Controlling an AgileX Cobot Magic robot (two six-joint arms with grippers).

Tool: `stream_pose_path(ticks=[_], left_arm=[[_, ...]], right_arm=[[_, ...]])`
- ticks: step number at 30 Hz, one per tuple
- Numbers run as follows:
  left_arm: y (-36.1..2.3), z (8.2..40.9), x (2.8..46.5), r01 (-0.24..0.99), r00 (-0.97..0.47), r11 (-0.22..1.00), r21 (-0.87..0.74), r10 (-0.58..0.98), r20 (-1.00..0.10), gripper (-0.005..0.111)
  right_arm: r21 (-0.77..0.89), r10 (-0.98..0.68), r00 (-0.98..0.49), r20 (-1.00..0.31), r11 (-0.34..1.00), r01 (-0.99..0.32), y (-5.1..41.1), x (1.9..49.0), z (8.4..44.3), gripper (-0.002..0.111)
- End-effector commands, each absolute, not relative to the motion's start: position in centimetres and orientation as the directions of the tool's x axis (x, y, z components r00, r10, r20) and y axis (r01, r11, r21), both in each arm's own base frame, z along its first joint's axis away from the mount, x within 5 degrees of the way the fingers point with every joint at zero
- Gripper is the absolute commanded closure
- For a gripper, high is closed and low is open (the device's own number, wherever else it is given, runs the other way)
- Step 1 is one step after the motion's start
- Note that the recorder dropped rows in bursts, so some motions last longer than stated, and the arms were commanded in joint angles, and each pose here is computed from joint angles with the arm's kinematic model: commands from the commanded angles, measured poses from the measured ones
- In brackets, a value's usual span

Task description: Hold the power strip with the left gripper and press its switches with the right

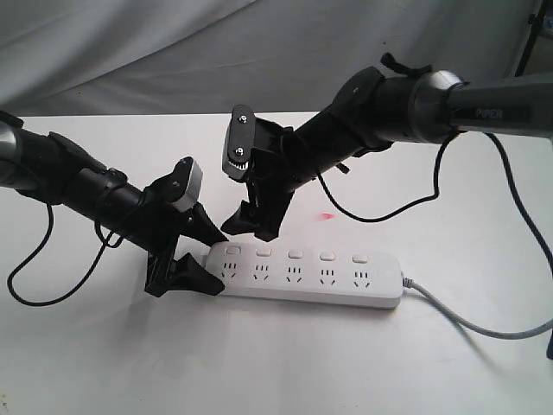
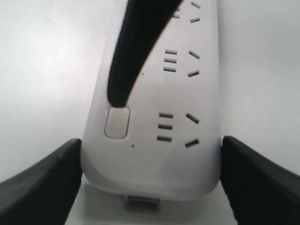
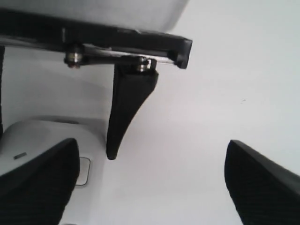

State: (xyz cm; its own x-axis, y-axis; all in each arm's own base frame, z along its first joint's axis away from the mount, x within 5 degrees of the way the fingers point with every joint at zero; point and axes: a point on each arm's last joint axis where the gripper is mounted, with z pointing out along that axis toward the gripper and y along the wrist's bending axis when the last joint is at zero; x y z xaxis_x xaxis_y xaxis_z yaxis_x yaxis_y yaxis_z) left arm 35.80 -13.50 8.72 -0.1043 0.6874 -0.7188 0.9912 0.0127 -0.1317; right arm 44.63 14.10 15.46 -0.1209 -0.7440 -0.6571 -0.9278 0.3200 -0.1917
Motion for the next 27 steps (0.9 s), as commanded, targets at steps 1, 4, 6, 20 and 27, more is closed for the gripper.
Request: stream_pose_path(ticks=[1,4,6,20,27], left_arm=[[-13.6,8.8,36.1,0.994,-0.094,0.028,-0.103,0.696,-0.712,0.104],[-13.6,8.8,36.1,0.994,-0.094,0.028,-0.103,0.696,-0.712,0.104],[-13.6,8.8,36.1,0.994,-0.094,0.028,-0.103,0.696,-0.712,0.104],[-13.6,8.8,36.1,0.994,-0.094,0.028,-0.103,0.696,-0.712,0.104],[-13.6,8.8,36.1,0.994,-0.094,0.028,-0.103,0.696,-0.712,0.104]], right_arm=[[-0.196,-0.751,-0.112,-0.650,0.308,-0.931,14.1,44.4,15.9,0.031],[-0.203,-0.771,-0.107,-0.628,0.295,-0.934,13.9,44.3,15.7,0.031],[-0.197,-0.774,-0.118,-0.622,0.300,-0.933,13.8,44.3,15.6,0.031],[-0.116,-0.781,-0.205,-0.590,0.333,-0.936,11.0,44.3,15.4,0.031],[-0.086,-0.765,-0.208,-0.610,0.325,-0.942,11.0,44.2,15.1,0.031]])
